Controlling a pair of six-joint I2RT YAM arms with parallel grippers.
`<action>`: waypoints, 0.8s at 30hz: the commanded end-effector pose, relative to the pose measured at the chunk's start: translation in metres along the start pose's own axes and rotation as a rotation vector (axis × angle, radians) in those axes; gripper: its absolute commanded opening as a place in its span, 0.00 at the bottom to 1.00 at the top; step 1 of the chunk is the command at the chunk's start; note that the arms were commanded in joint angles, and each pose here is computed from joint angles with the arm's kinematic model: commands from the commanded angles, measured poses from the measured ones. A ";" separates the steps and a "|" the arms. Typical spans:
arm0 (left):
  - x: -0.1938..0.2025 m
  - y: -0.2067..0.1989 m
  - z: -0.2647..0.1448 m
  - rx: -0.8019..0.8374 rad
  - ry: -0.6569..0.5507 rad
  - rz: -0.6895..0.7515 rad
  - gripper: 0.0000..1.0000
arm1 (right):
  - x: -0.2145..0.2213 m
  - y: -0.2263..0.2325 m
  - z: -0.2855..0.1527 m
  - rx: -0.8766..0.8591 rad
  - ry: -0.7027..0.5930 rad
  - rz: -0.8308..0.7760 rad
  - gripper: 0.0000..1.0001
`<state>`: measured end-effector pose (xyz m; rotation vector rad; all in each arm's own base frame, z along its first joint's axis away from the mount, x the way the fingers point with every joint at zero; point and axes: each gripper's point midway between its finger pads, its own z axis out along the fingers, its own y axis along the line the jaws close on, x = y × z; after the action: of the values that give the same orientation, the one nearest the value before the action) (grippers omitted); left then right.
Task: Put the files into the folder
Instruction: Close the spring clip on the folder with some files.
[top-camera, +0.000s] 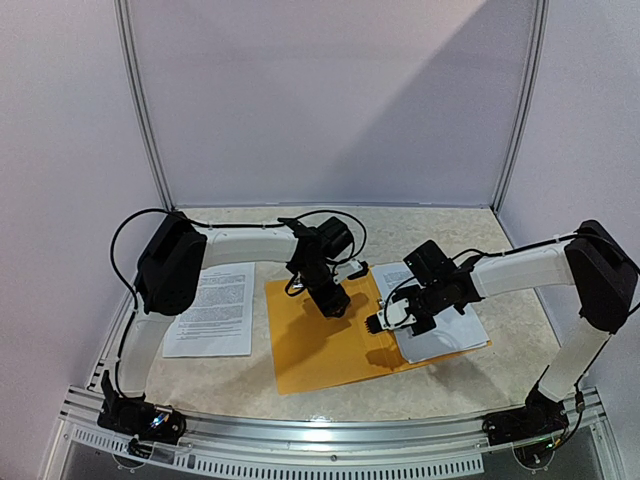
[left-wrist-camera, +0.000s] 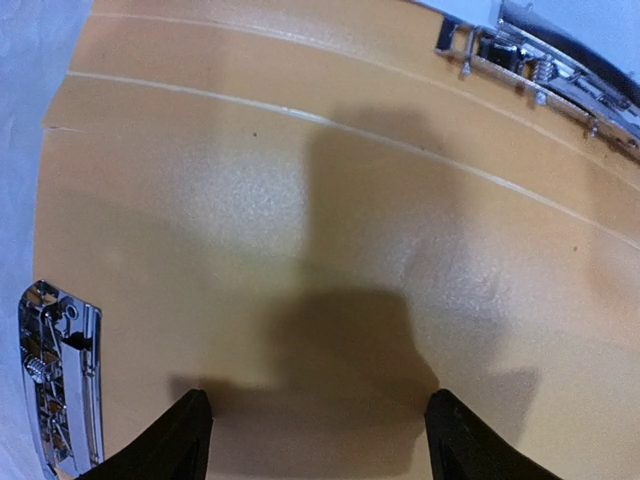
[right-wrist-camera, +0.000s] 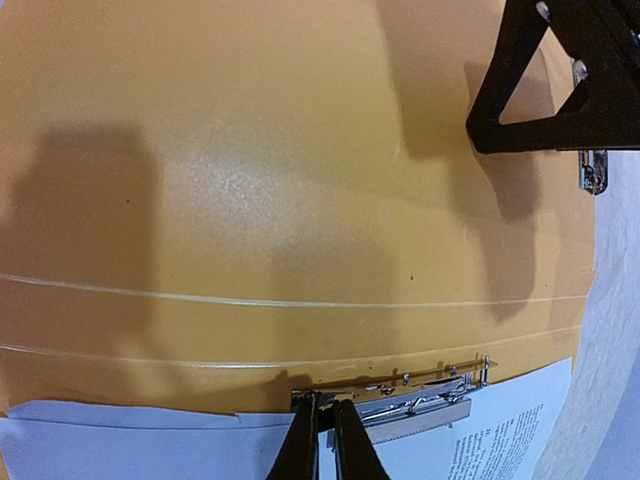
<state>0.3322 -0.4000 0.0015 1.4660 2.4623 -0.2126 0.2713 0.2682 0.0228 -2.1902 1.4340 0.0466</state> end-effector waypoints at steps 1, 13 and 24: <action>0.098 -0.024 0.075 0.070 0.318 0.002 0.75 | 0.039 0.046 0.012 -0.157 0.174 0.081 0.04; 0.107 -0.023 0.082 0.061 0.341 0.007 0.76 | 0.037 0.026 -0.001 -0.086 0.205 0.090 0.02; 0.115 -0.025 0.089 0.067 0.362 0.019 0.76 | 0.061 0.037 0.012 -0.109 0.323 0.108 0.00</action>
<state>0.3370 -0.4071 -0.0044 1.4542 2.4364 -0.2322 0.2881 0.2573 0.0285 -2.1455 1.5513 -0.1061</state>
